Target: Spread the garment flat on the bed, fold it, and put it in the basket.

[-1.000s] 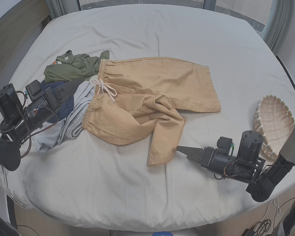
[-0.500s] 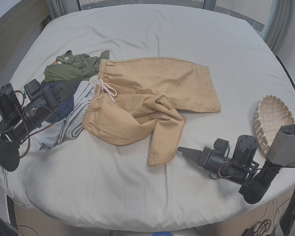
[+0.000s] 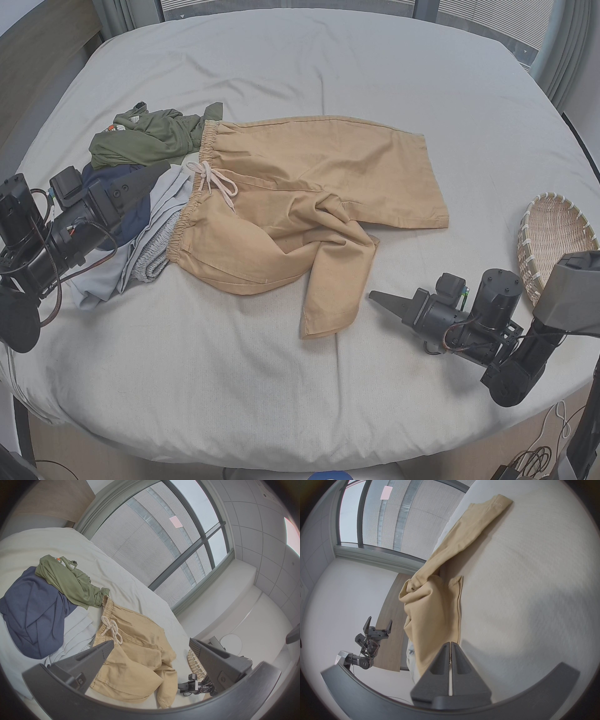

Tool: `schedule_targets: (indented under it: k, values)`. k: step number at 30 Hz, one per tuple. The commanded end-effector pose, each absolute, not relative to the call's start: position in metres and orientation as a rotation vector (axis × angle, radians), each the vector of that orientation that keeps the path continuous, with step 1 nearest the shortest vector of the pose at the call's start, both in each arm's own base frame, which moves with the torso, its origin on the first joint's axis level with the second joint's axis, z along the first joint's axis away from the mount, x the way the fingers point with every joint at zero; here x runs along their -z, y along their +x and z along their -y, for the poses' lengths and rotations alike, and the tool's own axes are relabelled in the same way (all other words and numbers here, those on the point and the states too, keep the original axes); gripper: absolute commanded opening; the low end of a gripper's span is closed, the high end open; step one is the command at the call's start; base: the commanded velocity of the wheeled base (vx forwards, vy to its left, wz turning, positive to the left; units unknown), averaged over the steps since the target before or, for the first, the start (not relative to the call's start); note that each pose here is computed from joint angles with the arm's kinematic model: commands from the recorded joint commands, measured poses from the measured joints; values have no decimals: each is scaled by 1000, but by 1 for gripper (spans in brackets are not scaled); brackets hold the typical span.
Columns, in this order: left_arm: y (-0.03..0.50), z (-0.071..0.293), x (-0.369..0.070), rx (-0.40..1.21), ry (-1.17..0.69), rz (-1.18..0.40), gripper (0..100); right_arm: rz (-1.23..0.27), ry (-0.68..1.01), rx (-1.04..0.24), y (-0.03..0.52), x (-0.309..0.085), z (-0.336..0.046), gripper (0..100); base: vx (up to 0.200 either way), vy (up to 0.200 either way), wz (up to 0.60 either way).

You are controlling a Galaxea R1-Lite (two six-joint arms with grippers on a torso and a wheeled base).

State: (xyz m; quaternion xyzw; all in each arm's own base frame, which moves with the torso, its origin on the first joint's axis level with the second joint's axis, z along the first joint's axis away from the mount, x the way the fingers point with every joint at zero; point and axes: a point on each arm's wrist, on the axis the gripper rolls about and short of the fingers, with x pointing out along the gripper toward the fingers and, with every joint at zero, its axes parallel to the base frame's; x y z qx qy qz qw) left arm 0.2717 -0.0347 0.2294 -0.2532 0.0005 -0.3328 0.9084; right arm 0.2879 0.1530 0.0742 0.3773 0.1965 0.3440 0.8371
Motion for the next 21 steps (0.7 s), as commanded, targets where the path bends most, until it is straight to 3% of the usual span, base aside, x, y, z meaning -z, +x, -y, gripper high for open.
schedule_targets:
  k: [1,3,4,21]
  values:
    - [271,35,-227,685,-525,-10,100,-408,785,-695,300,-67,-147,0,0,0,0]
    - [271,35,-226,687,-525,-10,100,-390,759,-696,301,-67,-145,0,0,0,0]
    - [271,35,-226,685,-525,-10,100,-384,749,-693,301,-67,-144,100,0,0,0]
    - [268,35,-222,688,-527,-11,100,-354,633,-708,310,-56,-149,100,0,0,0]
